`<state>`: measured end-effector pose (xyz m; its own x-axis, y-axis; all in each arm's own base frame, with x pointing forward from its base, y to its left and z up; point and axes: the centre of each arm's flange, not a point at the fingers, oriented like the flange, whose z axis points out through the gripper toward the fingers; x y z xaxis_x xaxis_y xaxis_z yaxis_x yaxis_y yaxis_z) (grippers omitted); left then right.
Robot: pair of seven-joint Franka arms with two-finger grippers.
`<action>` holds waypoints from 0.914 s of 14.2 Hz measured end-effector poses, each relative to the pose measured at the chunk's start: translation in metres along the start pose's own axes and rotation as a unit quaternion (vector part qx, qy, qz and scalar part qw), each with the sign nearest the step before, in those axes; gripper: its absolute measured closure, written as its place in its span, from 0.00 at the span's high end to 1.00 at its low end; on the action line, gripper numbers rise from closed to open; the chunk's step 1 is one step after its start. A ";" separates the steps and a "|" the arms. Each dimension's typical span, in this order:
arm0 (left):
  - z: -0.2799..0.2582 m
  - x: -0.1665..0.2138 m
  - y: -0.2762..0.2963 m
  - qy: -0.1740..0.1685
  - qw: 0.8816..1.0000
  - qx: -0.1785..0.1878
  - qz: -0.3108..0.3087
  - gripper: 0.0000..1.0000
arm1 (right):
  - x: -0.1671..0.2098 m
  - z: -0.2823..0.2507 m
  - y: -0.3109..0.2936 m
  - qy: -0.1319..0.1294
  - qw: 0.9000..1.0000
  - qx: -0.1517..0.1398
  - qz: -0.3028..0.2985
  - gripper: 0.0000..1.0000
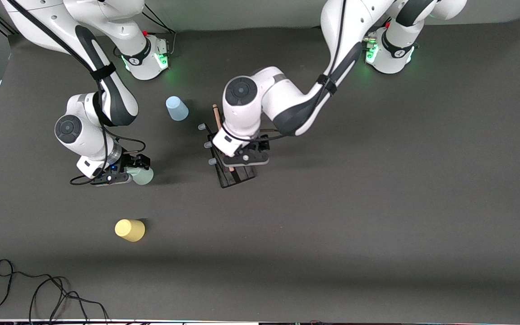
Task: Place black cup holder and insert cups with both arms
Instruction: 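Lift the green cup with the right gripper while the left gripper releases the holder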
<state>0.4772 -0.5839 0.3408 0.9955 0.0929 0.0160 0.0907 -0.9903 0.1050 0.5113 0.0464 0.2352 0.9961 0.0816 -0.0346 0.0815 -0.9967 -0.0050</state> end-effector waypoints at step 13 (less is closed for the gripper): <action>-0.142 0.122 -0.158 -0.038 0.997 0.056 -0.049 1.00 | 0.019 -0.079 0.000 -0.009 1.000 0.002 0.001 0.65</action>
<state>0.5803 -0.4016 0.4672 0.9804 0.1856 -0.0654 0.1854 -0.9826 -0.0084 0.5331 0.0475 0.3138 0.9954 0.0800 -0.0526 0.0796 -0.9968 -0.0098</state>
